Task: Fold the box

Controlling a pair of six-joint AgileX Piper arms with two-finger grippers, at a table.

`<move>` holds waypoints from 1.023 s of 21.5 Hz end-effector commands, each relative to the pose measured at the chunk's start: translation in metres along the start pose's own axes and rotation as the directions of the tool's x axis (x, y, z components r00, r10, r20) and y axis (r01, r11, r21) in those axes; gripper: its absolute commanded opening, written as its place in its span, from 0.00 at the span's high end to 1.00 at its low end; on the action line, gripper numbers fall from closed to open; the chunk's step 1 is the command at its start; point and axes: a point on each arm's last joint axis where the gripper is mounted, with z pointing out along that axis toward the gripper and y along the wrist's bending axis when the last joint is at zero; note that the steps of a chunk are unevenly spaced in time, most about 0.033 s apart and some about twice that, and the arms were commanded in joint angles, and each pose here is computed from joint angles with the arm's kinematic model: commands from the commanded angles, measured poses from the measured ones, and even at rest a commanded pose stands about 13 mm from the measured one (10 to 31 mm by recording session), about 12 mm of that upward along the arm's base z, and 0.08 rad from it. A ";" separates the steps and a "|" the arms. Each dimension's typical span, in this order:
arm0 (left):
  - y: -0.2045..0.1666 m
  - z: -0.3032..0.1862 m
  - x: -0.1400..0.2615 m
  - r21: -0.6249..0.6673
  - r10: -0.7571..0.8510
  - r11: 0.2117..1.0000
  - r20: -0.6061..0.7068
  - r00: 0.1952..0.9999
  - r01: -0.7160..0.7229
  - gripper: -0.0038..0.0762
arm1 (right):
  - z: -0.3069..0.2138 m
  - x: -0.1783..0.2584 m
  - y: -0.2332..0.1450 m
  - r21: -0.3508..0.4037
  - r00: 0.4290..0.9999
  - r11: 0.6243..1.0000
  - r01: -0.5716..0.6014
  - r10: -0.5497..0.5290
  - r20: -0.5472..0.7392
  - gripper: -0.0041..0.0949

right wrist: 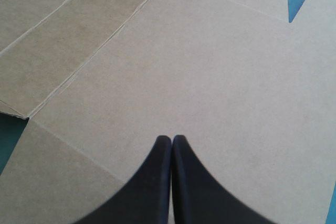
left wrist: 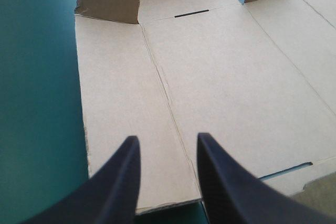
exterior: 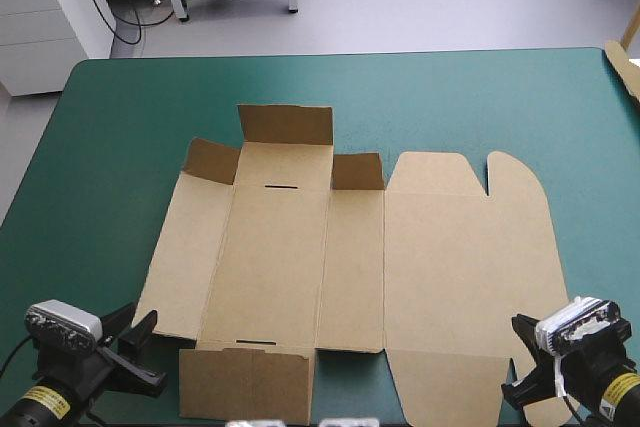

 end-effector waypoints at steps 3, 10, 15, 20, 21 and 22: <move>0.000 -0.004 -0.015 0.000 -0.013 1.000 0.086 0.996 0.013 0.39 | -0.005 -0.013 -0.001 0.003 0.995 1.000 0.005 -0.006 0.095 0.97; -0.001 -0.006 -0.018 0.011 -0.015 1.000 0.084 0.996 0.014 0.40 | -0.005 -0.013 -0.001 0.000 0.996 1.000 0.003 -0.003 0.095 0.97; 0.000 -0.015 -0.059 0.004 0.000 1.000 -0.036 0.999 0.000 0.40 | -0.005 -0.013 0.000 -0.001 0.996 1.000 0.001 -0.001 0.094 0.97; 0.003 0.012 -0.107 0.016 -0.021 1.000 -0.243 0.970 0.026 0.40 | -0.005 -0.013 0.000 -0.001 0.996 1.000 0.001 -0.001 0.094 0.97; 0.003 0.019 -0.113 0.018 -0.021 0.999 -0.283 0.959 0.027 0.40 | -0.005 -0.013 0.000 -0.001 0.996 1.000 0.001 -0.001 0.094 0.97; 0.004 0.024 -0.116 0.020 -0.021 0.999 -0.325 0.945 0.029 0.40 | -0.005 -0.013 0.000 -0.001 0.996 1.000 0.001 -0.001 0.094 0.97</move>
